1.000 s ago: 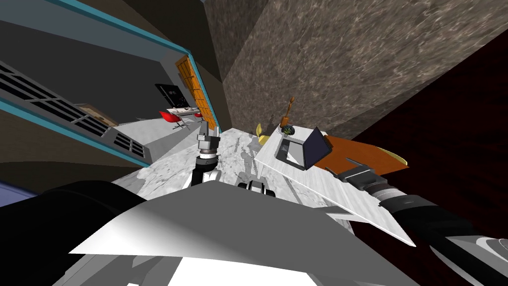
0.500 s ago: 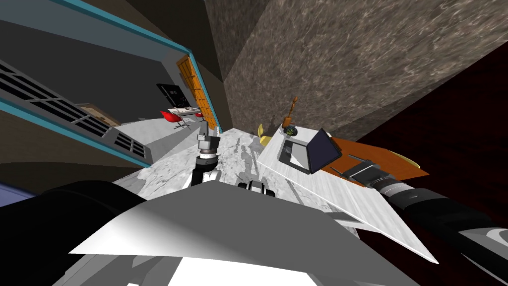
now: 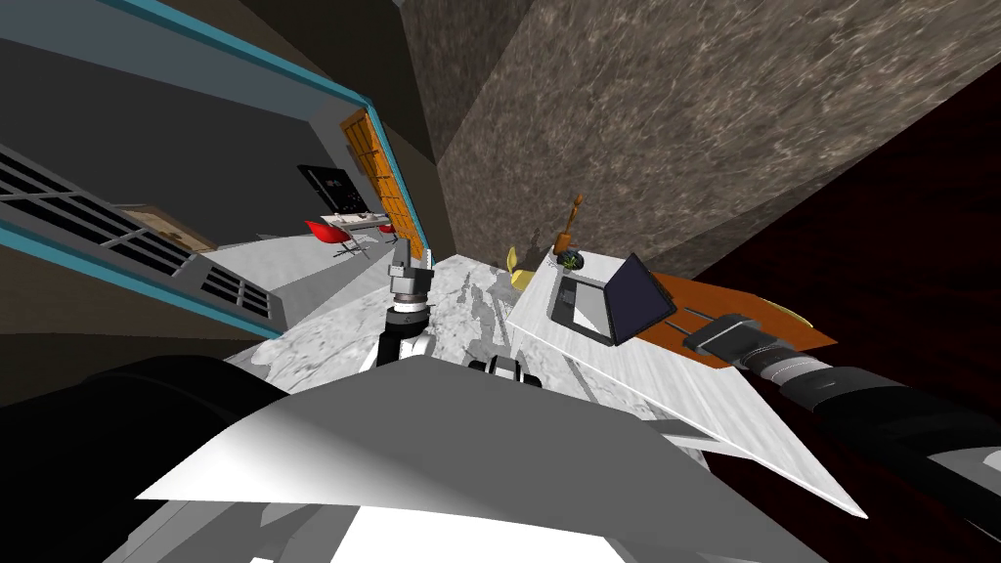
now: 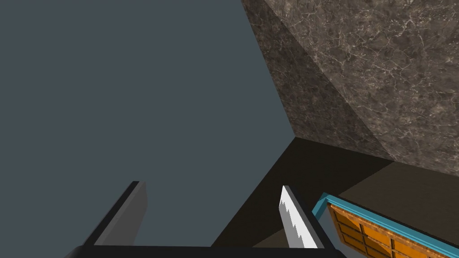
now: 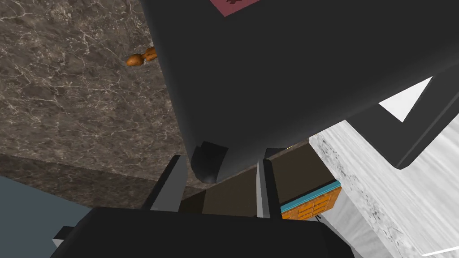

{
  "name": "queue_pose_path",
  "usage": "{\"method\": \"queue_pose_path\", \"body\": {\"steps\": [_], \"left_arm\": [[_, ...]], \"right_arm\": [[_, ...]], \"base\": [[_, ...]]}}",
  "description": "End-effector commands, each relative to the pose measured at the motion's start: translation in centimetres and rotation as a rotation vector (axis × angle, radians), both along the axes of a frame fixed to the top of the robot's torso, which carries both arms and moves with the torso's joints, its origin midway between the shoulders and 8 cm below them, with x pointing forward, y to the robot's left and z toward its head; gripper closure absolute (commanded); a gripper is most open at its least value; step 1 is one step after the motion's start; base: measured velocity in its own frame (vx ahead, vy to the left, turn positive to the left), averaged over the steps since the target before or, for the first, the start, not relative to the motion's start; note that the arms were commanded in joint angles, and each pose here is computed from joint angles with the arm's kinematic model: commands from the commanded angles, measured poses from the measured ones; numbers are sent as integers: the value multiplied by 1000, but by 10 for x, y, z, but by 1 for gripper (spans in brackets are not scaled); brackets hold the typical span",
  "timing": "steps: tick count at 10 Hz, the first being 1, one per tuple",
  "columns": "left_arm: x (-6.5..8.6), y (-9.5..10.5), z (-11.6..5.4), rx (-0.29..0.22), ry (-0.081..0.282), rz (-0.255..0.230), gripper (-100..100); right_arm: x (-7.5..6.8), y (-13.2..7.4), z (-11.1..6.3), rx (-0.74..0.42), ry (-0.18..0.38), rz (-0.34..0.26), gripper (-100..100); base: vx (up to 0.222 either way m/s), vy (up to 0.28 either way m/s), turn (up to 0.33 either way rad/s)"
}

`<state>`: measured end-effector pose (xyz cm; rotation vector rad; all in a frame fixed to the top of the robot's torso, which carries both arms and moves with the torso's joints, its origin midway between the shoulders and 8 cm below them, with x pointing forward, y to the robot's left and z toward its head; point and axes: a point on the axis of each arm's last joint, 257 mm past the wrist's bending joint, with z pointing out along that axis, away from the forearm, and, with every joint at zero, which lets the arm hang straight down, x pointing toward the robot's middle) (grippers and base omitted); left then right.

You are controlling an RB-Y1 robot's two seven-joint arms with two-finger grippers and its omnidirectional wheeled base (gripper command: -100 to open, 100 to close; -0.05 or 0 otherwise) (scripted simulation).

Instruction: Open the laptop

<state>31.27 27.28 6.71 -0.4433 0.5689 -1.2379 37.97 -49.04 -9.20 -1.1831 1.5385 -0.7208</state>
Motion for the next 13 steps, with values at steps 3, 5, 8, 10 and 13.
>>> {"method": "queue_pose_path", "body": {"steps": [3, 5, 8, 10, 13], "left_arm": [[0, 0, 0, 0, 0, 0, 0], [0, 0, 0, 0, 0, 0, 0], [0, 0, 0, 0, 0, 0, 0], [0, 0, 0, 0, 0, 0, 0], [0, 0, 0, 0, 0, 0, 0]], "right_arm": [[-7, -2, -13, -98, 60, 26, 100], [-9, -5, -16, -172, 87, 44, 100], [-10, -7, -19, -243, 113, 67, 100], [-7, -5, -12, -259, 102, 76, 100], [-21, -26, -37, -422, 156, 75, 100]], "base": [[32, 95, -20], [71, 134, -83], [63, 104, -47], [67, 94, -61], [73, 128, -62]]}}
